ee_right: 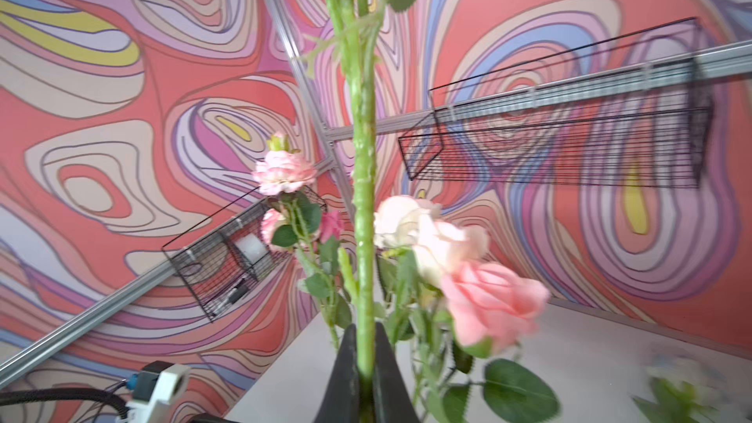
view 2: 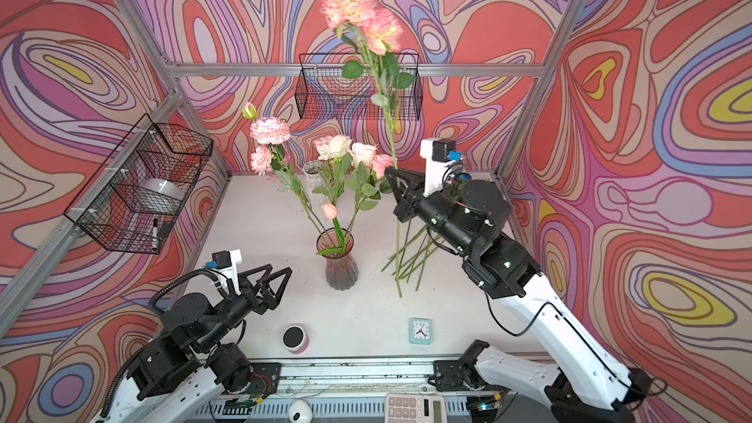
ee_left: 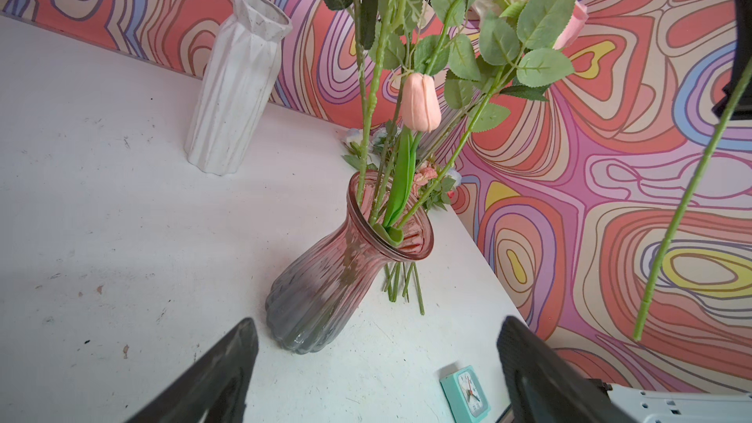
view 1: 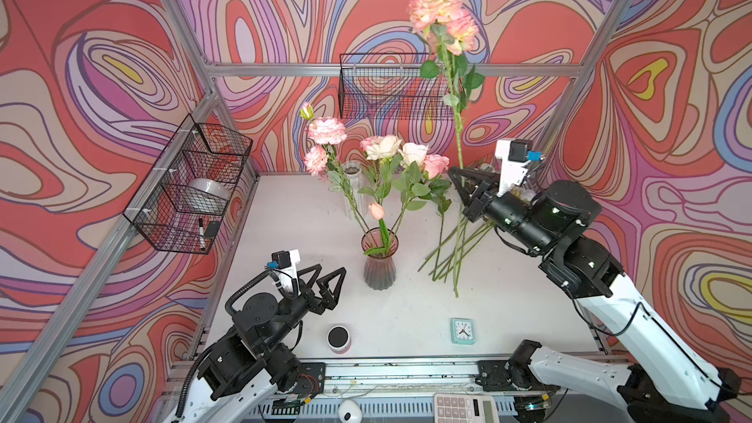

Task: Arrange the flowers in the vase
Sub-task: 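Lift the pink spray rose upright out of the pile with the right gripper, then carry the pink spray rose over the pink vase and lower its stem in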

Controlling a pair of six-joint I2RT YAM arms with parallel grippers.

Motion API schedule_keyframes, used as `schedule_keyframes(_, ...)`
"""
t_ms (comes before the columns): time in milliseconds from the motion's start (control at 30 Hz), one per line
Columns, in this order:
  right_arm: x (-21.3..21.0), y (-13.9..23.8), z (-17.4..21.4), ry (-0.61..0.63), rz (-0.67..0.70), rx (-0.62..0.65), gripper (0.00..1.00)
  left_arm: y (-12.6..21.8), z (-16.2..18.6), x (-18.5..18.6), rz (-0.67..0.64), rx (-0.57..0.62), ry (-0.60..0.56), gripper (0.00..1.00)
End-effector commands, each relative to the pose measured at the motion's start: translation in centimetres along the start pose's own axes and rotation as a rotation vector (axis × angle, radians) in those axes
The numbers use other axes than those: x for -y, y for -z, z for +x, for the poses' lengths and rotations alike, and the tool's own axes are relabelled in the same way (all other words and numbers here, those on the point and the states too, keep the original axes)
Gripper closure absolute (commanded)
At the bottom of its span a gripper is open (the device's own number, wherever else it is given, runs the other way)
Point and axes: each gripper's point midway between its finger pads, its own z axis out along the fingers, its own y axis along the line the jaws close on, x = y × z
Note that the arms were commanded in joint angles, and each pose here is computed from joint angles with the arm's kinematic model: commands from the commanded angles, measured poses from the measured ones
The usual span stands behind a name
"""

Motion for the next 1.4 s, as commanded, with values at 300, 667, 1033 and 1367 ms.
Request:
schedule_keyframes(300,-10.8,-4.1,-0.4,0.225,-0.063,0.395,1.00,1.1,-1.5,0.5,-0.005,0.033,-0.008,0.06)
schedule_keyframes(667,-11.2,-8.1,0.2,0.307,0.043,0.578,1.00,1.7,-1.6,0.6,0.000,0.035,-0.009,0.06)
schedule_keyframes(1033,-8.3,-12.5,2.8,0.374,0.131,0.498,1.00,2.1,-1.5,0.3,0.001,0.041,-0.008,0.06)
schedule_keyframes(1367,-5.8,-13.5,7.1,0.352,0.159,0.404,1.00,2.1,-1.4,0.0,-0.008,0.043,-0.016,0.06)
